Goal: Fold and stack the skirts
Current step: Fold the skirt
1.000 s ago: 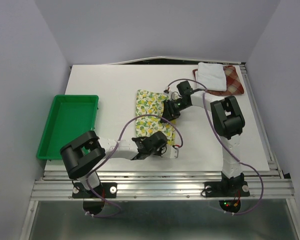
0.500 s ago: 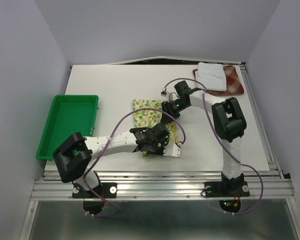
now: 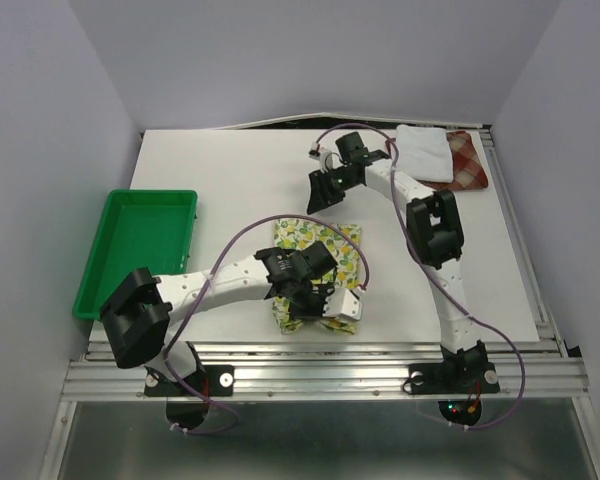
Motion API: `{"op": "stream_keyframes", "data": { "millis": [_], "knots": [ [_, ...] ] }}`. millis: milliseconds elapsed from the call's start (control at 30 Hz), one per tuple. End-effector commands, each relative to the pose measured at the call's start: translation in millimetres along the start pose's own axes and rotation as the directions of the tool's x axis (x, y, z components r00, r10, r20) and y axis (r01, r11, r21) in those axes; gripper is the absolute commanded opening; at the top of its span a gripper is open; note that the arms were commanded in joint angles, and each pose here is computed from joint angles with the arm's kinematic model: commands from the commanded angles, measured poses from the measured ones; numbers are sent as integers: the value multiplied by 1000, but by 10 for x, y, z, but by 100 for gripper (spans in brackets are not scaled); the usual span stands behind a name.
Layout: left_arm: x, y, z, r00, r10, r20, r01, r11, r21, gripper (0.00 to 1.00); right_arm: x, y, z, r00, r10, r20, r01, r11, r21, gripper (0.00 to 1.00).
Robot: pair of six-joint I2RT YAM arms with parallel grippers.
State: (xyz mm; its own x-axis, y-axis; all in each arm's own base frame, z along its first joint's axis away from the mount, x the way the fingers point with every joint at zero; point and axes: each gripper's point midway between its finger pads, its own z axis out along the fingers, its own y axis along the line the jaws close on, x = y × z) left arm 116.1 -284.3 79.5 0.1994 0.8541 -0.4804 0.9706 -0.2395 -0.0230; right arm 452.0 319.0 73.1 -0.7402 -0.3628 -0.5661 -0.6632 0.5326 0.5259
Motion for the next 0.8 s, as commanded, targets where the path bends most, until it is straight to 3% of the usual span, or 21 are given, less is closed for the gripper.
{"op": "stream_keyframes", "data": {
  "millis": [0,100,200,367,533,767],
  "knots": [
    [-218,-30,-159,999,-10,48,9,999,36,0,473,-196,220,989,75,-129,-75,997,0,46],
    [-284,116,-258,998,-19,53,19,1000,11,0,833,-126,287,975,97,-201,-106,994,-36,37],
    [-333,402,-387,999,-13,49,16,999,-52,0,974,40,287,970,98,-223,-122,988,-97,22],
    [-321,871,-518,1000,-3,14,4,991,-130,0,1174,240,243,959,108,-263,-156,973,-168,8],
    [-260,1401,-648,1000,12,-11,-14,973,-231,0,1276,385,202,951,120,-284,-182,962,-203,2],
    [-131,1708,-539,999,33,-41,-43,965,-257,0,1303,447,172,949,129,-289,-198,954,-224,2]
  ]
}}
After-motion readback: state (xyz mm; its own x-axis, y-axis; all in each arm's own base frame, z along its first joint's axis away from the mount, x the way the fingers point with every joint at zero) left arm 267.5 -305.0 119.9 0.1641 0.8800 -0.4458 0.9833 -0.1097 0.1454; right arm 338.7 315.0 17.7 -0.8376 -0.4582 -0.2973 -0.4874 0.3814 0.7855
